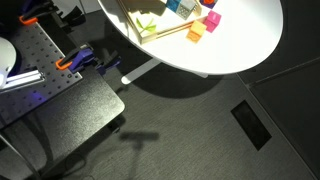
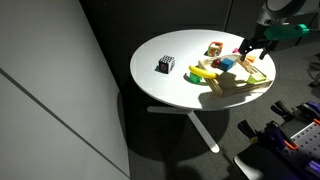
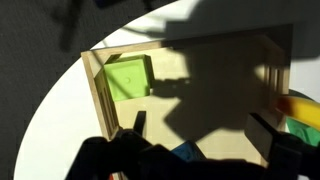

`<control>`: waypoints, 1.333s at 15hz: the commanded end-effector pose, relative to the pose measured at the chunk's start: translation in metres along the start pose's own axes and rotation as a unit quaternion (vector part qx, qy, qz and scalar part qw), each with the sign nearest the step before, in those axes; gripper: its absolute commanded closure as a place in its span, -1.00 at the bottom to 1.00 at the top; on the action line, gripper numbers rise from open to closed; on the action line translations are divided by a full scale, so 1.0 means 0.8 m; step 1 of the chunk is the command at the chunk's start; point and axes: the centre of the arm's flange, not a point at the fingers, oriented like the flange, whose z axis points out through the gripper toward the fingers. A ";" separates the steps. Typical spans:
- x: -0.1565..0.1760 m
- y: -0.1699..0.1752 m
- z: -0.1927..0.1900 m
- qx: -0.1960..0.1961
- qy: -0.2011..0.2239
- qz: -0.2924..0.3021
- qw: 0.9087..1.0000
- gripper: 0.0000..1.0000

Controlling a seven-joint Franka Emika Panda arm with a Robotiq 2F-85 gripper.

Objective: Take the green block off of the tray

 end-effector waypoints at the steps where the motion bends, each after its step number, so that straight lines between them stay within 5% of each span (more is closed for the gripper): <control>1: 0.013 0.026 0.020 0.003 0.012 0.000 1.000 -1.00; 11: 0.023 0.050 0.050 -0.017 -0.001 -0.114 0.993 -1.00; 20: 0.015 0.045 0.052 -0.016 -0.002 -0.102 0.995 -1.00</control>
